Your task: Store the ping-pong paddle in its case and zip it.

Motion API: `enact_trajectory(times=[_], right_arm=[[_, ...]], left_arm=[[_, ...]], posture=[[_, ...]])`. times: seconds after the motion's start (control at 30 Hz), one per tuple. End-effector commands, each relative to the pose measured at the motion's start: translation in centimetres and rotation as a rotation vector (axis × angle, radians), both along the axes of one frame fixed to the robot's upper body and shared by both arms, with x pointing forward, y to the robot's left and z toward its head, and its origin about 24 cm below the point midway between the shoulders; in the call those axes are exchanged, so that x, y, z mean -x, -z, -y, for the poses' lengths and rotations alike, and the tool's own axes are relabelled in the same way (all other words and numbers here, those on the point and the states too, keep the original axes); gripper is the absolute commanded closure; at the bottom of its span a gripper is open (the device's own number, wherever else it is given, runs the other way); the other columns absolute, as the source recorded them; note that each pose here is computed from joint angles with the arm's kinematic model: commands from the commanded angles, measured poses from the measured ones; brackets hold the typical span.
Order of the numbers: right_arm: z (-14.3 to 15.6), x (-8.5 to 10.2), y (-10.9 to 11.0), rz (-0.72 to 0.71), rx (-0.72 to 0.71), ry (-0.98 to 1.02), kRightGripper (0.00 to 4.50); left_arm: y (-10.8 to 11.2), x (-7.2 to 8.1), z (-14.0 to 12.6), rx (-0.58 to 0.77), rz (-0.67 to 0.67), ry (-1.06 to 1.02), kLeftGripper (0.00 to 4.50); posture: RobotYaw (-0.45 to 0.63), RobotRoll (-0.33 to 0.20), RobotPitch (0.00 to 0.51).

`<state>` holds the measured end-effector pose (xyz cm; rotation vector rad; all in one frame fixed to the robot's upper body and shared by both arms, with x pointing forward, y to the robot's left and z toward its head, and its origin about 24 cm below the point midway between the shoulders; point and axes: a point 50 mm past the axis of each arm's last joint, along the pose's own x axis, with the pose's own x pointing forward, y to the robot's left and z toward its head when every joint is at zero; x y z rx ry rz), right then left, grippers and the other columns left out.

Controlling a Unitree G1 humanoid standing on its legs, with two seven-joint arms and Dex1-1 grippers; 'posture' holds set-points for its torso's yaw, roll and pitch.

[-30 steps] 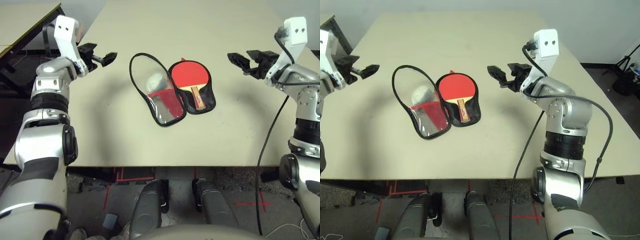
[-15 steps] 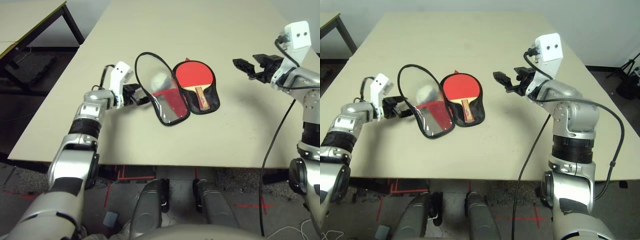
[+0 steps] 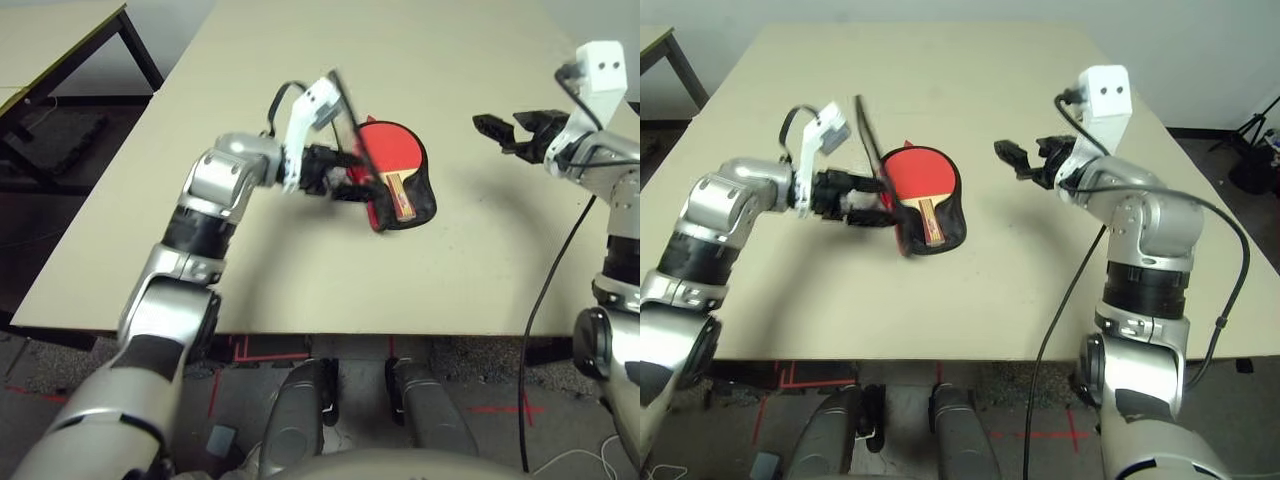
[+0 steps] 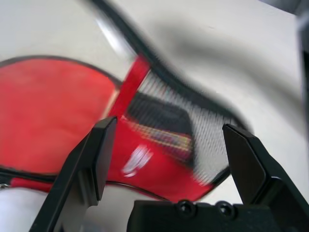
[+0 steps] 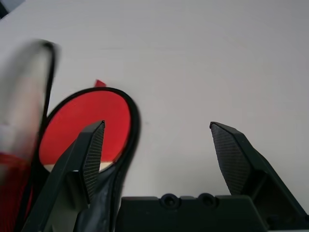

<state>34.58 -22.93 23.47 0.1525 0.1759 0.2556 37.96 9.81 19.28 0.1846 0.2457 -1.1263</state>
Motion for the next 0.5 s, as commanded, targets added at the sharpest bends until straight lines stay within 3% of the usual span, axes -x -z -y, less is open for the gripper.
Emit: enact_trajectory(times=[0.03,0.27,0.5], right_arm=[[-0.1,0.0,-0.1,-0.085,-0.109,0.037,0.03],[-1.7,1.6,2.5,-0.380,-0.331,-0.007,0.03],[-4.0,2.8,6.5,-0.487,-0.386,-0.060,0.03]], left_arm=[[-0.4,-1.6,-0.9,0.045,0.070,-0.139,0.00],[-1.7,-0.8,-1.3,0.094,0.090,-0.082,0.00],[-1.4,0.8,-2.0,0.056,0.087,-0.053,0.00]], posture=[[-0.04,0.000,0.155],[-0.03,0.000,0.160],[0.00,0.000,0.166]])
